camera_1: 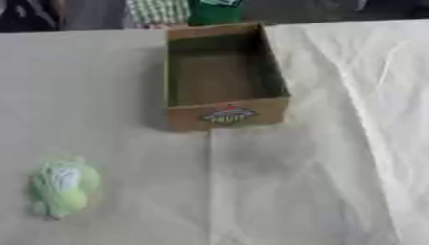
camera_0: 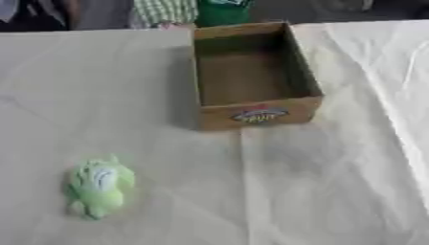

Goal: Pick up objects on the table and place them in the box.

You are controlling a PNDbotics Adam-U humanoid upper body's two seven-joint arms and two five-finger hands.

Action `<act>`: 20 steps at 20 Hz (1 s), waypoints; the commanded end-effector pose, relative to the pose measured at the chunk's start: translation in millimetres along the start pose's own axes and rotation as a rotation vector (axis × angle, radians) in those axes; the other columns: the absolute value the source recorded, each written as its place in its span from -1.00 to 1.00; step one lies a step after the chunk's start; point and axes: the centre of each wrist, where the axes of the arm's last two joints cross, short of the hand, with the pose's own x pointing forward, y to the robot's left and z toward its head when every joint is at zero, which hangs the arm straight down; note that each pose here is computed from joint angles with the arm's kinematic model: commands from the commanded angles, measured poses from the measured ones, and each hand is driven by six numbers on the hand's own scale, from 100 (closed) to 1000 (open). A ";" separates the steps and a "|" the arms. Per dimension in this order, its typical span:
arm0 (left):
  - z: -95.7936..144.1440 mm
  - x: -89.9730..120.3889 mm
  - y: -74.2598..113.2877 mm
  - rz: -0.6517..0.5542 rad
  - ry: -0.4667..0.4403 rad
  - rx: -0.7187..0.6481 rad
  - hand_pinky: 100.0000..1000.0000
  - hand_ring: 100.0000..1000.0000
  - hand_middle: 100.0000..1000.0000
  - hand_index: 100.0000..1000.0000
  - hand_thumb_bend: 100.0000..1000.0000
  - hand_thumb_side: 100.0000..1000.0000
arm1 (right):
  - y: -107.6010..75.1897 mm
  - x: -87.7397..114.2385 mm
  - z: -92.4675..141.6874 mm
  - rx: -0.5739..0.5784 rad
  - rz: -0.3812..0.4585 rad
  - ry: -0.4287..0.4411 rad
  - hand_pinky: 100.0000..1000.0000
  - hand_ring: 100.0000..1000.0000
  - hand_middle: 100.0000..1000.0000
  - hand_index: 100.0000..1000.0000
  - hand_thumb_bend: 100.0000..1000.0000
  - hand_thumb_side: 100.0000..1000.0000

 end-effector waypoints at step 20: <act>-15.9 13.2 2.4 -0.057 -0.072 -0.072 0.60 0.17 0.12 0.59 -0.72 0.40 | -2.1 6.6 -9.1 0.020 0.014 -0.039 0.65 0.38 0.43 0.74 -1.00 -0.09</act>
